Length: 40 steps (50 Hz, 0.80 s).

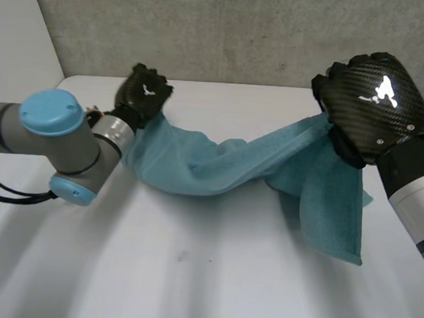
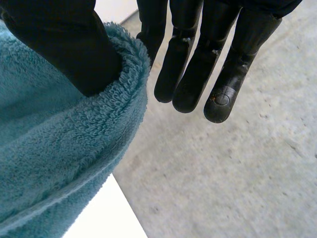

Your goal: Fold the laundry

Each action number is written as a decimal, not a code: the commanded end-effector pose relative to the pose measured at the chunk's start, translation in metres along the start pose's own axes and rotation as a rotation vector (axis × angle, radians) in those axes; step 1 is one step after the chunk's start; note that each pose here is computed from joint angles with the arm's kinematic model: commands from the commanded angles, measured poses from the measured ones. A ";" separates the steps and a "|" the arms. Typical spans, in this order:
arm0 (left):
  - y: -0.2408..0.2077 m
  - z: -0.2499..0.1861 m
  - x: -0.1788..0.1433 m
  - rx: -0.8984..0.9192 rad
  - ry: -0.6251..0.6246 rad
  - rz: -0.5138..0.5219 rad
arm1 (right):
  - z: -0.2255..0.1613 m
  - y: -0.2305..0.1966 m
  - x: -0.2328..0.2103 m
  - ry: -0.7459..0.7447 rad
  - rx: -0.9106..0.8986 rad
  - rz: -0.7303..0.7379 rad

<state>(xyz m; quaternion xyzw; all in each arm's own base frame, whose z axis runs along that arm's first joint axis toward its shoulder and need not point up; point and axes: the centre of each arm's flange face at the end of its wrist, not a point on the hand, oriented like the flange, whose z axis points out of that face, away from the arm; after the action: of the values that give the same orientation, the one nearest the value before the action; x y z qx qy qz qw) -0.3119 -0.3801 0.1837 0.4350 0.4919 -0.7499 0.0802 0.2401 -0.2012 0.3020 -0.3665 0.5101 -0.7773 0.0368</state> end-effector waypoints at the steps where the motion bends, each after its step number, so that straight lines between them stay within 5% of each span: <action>1: 0.008 -0.019 -0.036 -0.104 -0.107 -0.014 | 0.013 0.025 0.010 0.025 -0.077 0.015; 23: -0.012 -0.151 -0.026 -0.448 -0.035 -0.145 | 0.015 0.080 -0.006 -0.149 -0.526 0.179; 40: 0.031 -0.134 -0.009 -0.534 0.015 -0.276 | 0.027 0.123 -0.027 -0.270 -0.721 0.243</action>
<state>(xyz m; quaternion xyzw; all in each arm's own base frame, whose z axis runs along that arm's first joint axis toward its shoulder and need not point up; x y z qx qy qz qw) -0.2127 -0.2780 0.1618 0.3289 0.7221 -0.6012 0.0947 0.2343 -0.2660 0.1957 -0.3902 0.7795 -0.4863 0.0604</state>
